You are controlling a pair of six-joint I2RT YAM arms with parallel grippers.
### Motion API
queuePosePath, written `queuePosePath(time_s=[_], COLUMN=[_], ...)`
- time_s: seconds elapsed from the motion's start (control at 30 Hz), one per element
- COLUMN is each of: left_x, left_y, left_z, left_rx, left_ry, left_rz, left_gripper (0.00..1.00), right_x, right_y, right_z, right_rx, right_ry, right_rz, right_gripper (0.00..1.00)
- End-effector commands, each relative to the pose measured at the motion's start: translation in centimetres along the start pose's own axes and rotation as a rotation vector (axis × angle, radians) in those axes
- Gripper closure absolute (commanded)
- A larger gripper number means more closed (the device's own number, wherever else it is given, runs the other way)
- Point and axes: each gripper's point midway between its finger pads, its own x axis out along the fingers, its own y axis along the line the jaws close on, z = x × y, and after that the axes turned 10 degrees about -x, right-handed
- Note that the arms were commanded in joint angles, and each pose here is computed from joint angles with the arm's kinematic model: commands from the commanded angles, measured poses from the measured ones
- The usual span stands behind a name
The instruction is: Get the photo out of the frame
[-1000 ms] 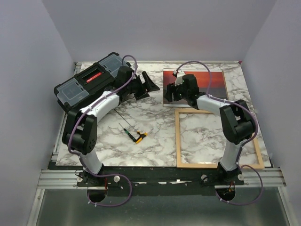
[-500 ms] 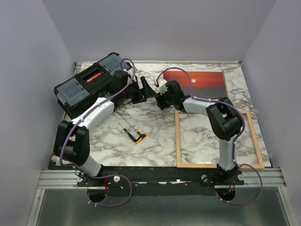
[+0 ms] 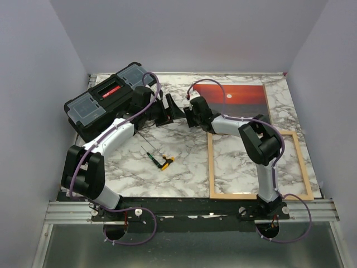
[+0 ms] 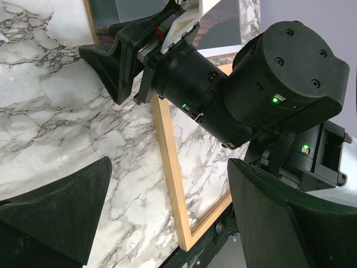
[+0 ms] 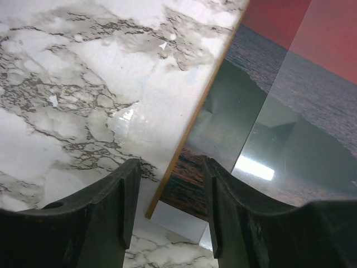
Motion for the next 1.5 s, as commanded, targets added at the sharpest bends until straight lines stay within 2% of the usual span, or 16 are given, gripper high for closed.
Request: queuePosePath(time_s=[0.0,0.13,0.47,0.63,0.7,0.9,1.03,1.17,1.33,1.47], left_x=[-1.0,-1.2,-0.8,0.9,1.9,5.3,7.2,8.6,9.8,10.2], left_y=[-1.2,-1.0,-0.3,0.7,1.6,2.2,2.3,2.8,3.3,4.6], left_z=[0.2,0.1,-0.5,-0.8,-0.7,-0.2,0.8,2.0,2.7,2.3], left_rx=[0.026,0.013,-0.065,-0.172,-0.206,-0.227,-0.186,-0.185,-0.207,-0.221], left_ry=[-0.019,-0.026,-0.014,0.010,-0.002,-0.037,-0.108,-0.179,-0.243,-0.274], left_rz=[-0.022,-0.006,-0.008,0.001,0.035,0.182,0.191,0.180,0.161,0.228], left_gripper=[0.13,0.12,0.12,0.13,0.13,0.18,0.15,0.10,0.10,0.10], right_x=[0.2,-0.7,-3.3,-5.0,-5.5,-6.2,-7.0,-7.2,-7.1,-6.8], right_y=[3.4,5.8,7.6,7.0,5.8,4.7,3.3,-0.4,-2.6,-2.2], right_z=[-3.8,-4.5,-3.3,-1.9,-1.5,0.2,1.3,0.1,-1.2,-1.4], right_rx=[0.108,0.163,0.244,0.425,0.473,0.409,0.423,0.493,0.571,0.586], right_ry=[0.110,0.096,0.053,0.023,-0.008,-0.047,-0.069,-0.055,-0.051,-0.048], right_rz=[0.076,0.195,0.329,0.441,0.450,0.489,0.424,0.275,0.266,0.295], right_gripper=[0.51,0.60,0.68,0.69,0.66,0.62,0.62,0.77,0.83,0.83])
